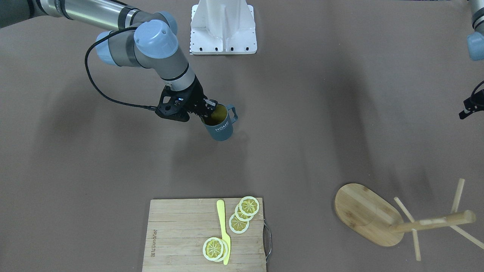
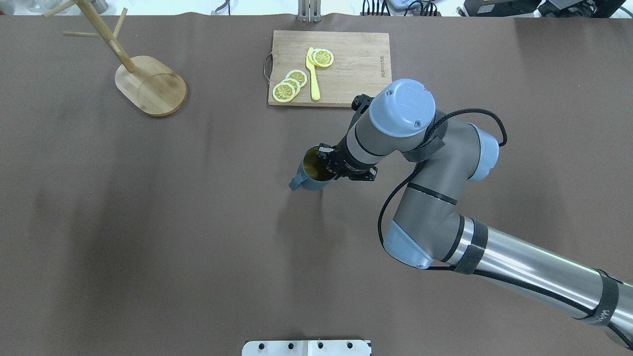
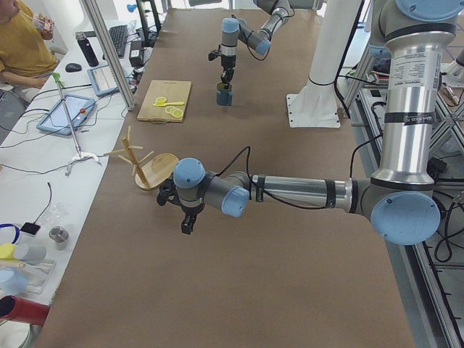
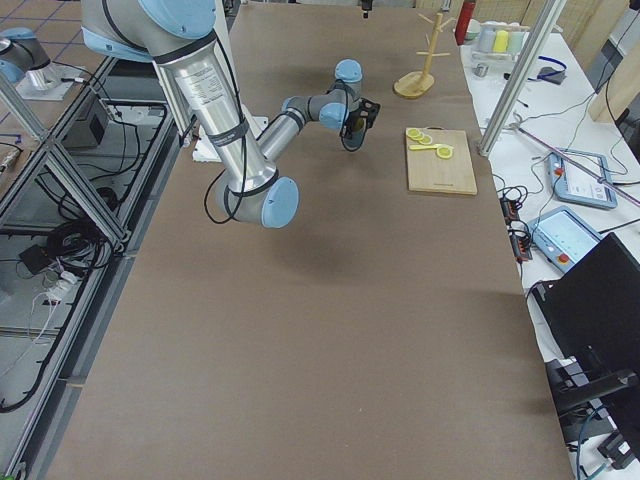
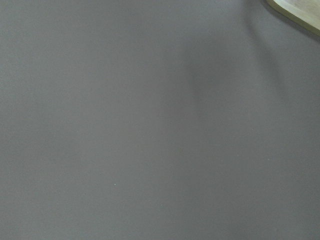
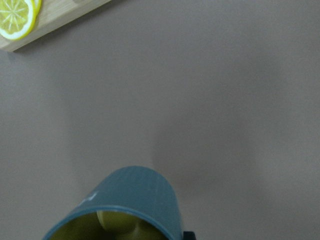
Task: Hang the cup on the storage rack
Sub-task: 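Grasp the teal mug rim with the right gripper and carry it toward the table center, then set the teal mug down with the right gripper while the left arm reaches in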
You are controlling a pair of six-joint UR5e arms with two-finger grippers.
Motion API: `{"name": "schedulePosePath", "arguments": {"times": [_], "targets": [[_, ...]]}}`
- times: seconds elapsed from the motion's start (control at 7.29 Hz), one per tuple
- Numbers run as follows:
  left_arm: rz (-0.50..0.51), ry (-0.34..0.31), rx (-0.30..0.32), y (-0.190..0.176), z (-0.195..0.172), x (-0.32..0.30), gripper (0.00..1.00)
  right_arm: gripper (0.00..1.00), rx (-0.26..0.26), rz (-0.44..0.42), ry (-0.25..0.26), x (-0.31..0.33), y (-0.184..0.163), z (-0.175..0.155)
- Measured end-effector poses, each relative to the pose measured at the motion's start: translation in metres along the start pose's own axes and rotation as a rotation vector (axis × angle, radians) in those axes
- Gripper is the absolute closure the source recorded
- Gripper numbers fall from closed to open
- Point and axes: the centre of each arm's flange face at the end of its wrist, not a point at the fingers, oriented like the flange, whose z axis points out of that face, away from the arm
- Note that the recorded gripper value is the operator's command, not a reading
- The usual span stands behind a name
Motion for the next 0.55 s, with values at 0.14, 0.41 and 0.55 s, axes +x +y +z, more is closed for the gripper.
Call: {"name": "schedulePosePath", "arguments": {"times": [0.14, 0.41, 0.55], "targets": [[0.007, 0.002, 0.002, -0.001, 0.001, 0.002, 0.02, 1.00, -0.006, 0.004, 0.014, -0.005, 0.008, 0.003], [0.025, 0.007, 0.011, -0.001, 0.003, 0.006, 0.02, 0.66, -0.008, -0.003, 0.029, -0.008, 0.023, 0.011], [0.029, 0.008, 0.008, -0.001, 0.006, 0.006, 0.02, 0.46, -0.006, -0.008, 0.032, -0.008, 0.027, 0.014]]}}
